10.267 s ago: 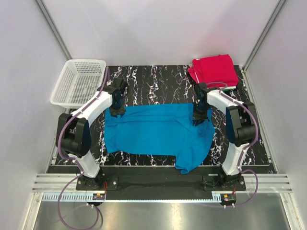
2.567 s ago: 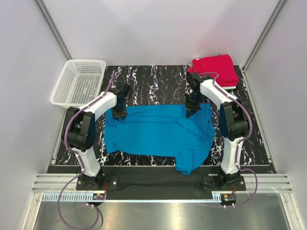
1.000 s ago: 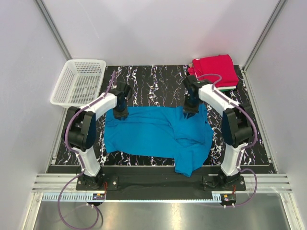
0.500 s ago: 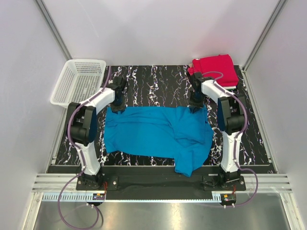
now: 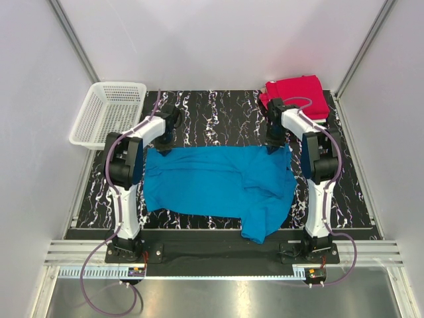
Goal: Fold and stack the t-shirts
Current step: Fold the tshirt
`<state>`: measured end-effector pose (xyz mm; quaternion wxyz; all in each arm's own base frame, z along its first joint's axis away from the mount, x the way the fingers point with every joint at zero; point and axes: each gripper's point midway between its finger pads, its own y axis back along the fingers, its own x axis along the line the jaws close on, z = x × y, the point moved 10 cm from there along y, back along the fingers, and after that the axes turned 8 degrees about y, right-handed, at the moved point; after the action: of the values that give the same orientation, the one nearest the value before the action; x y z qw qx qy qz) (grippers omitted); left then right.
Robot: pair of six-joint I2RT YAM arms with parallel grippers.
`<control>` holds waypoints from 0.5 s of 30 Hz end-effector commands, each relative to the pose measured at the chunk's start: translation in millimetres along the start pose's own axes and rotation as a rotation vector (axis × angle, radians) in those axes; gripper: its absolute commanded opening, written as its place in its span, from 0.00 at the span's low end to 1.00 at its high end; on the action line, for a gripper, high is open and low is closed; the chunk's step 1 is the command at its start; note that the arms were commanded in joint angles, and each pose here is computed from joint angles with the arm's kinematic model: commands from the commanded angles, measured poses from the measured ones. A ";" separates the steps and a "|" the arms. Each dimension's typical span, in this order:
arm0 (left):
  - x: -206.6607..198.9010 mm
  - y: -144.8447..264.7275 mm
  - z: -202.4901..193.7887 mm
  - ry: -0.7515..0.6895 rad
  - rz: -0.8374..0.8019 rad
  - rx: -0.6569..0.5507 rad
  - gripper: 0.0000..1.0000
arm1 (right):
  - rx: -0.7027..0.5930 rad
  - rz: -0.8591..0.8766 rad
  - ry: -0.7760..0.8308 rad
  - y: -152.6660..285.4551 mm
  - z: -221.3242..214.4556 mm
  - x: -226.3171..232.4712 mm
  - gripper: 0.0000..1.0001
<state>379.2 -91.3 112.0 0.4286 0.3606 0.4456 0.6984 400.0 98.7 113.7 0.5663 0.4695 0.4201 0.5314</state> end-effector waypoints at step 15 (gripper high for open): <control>0.1 -4.0 19.2 0.017 0.126 -0.050 0.00 | 0.026 -0.116 -0.030 -6.1 7.6 -42.6 0.00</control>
<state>385.5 -88.4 110.5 0.4000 0.3747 0.4315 0.7165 404.5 70.7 113.7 0.5843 0.4755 0.4144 0.5106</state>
